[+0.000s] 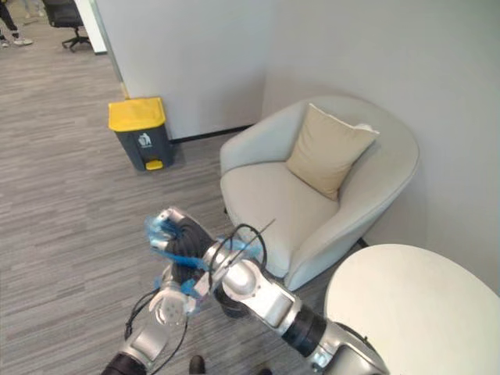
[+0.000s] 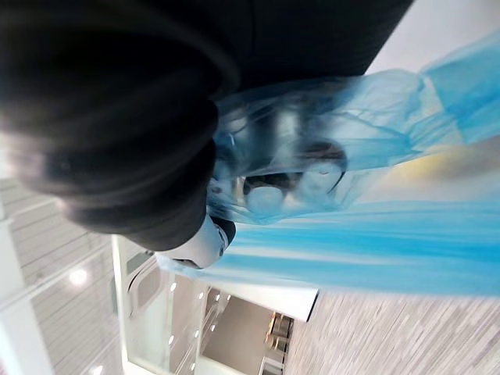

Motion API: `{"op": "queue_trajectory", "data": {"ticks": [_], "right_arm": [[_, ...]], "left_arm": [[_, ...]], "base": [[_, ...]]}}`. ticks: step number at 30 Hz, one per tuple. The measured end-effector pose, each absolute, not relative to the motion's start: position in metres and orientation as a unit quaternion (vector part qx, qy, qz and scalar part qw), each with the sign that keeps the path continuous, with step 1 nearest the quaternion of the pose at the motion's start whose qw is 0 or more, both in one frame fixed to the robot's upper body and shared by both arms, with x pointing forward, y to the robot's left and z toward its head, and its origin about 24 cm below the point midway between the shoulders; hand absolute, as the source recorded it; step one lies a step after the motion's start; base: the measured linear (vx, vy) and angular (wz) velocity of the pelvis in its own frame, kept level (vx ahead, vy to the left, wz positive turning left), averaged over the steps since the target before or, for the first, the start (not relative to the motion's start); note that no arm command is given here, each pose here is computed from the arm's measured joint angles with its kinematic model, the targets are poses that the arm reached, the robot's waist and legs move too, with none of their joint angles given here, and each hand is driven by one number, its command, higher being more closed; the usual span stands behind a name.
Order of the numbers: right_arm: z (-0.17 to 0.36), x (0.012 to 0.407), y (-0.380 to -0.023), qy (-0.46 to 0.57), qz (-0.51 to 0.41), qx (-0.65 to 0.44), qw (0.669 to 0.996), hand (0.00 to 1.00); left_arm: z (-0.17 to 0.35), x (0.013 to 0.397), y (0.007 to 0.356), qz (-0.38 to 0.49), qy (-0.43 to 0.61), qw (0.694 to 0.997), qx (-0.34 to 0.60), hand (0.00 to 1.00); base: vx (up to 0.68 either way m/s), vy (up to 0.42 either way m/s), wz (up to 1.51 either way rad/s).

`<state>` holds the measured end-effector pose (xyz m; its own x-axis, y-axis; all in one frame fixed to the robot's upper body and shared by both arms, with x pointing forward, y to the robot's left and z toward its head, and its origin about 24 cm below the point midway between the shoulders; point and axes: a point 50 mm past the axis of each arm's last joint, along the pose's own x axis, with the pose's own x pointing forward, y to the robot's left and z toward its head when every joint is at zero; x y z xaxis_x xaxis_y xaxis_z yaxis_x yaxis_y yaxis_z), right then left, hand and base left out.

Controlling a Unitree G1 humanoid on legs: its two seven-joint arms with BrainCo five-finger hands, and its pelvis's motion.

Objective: Gather rubbish on tea table into small bin, then transfer packed bag to large trash can.

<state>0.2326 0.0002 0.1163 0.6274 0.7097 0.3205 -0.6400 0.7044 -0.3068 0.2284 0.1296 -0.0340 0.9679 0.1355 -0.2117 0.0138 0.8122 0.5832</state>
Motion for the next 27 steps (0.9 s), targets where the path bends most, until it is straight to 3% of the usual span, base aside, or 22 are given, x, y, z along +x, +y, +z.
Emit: {"op": "queue_trajectory", "data": {"ticks": [5,6,21,24,27], "right_arm": [[0.101,0.235,-0.022,-0.202,0.338,-0.133,0.909,1.00],[0.096,0.237,-0.030,-0.200,0.330,-0.162,0.908,0.00],[0.068,0.247,-0.094,-0.198,0.242,-0.399,0.862,0.00],[0.065,0.246,-0.109,-0.191,0.200,-0.416,0.866,0.00],[0.053,0.238,-0.129,-0.152,0.149,-0.402,0.890,0.00]], "left_arm": [[-0.035,0.222,0.134,0.044,0.134,0.949,0.282,1.00],[-0.033,0.220,0.134,0.045,0.131,0.951,0.277,1.00],[-0.022,0.216,0.133,0.040,0.108,0.967,0.228,1.00],[-0.022,0.215,0.137,0.045,0.111,0.966,0.228,1.00],[-0.026,0.210,0.145,0.063,0.129,0.967,0.212,1.00]], "base": [[0.00,0.000,0.01],[0.00,0.000,0.03],[0.00,0.000,0.03],[0.03,0.002,0.04],[0.04,0.002,0.01]]}}
